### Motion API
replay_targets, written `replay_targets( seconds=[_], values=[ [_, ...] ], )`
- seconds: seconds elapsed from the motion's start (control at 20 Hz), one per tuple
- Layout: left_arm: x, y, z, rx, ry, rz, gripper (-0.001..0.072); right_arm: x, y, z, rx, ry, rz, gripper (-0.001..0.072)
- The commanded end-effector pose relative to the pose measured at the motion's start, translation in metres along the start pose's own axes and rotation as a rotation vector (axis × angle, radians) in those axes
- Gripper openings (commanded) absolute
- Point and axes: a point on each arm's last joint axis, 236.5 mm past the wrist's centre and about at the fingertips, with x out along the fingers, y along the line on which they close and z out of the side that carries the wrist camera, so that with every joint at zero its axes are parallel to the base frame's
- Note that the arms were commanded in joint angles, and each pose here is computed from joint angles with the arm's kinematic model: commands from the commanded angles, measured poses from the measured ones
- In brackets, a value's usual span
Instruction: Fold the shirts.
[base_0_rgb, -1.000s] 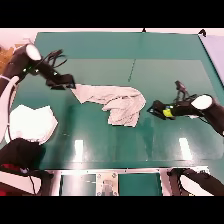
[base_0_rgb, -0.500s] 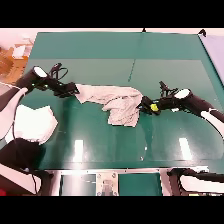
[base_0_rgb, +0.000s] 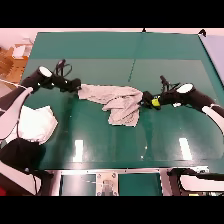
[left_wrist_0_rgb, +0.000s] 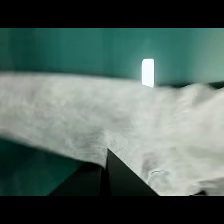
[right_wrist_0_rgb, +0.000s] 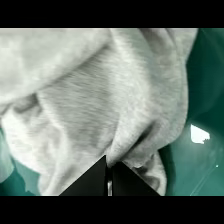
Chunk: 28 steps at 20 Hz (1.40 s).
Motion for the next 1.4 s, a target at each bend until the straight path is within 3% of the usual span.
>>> replay_targets(
  seconds=[0.0, 0.25, 0.55, 0.7, 0.85, 1.0, 1.2, 1.35],
  values=[
    [-0.075, -0.06, 0.057, 0.118, -0.181, -0.053, 0.0019, -0.056, 0.039, 0.021, -0.104, -0.001, 0.076, 0.0013],
    [-0.321, -0.214, 0.098, 0.418, -0.667, -0.156, 0.002, -0.218, 0.142, 0.036, -0.419, -0.225, 0.136, 0.0013],
    [-0.537, -0.317, -0.002, 0.658, -1.066, -0.231, 0.002, -0.355, 0.228, -0.036, -0.714, -0.586, 0.105, 0.0014],
    [-0.597, -0.326, -0.041, 0.71, -1.201, -0.172, 0.002, -0.4, 0.24, -0.065, -0.784, -0.779, 0.029, 0.0014],
    [-0.585, -0.289, -0.028, 0.613, -1.155, -0.029, 0.002, -0.406, 0.239, -0.075, -0.796, -0.804, 0.005, 0.0015],
    [-0.513, -0.251, 0.01, 0.537, -0.965, 0.038, 0.002, -0.366, 0.208, -0.056, -0.706, -0.69, 0.009, 0.0015],
    [-0.34, -0.178, 0.069, 0.413, -0.626, 0.041, 0.0021, -0.248, 0.123, -0.025, -0.486, -0.471, 0.024, 0.0015],
    [-0.194, -0.131, 0.093, 0.365, -0.428, -0.052, 0.0021, -0.142, 0.039, -0.003, -0.269, -0.389, -0.025, 0.0015]
  ],
)
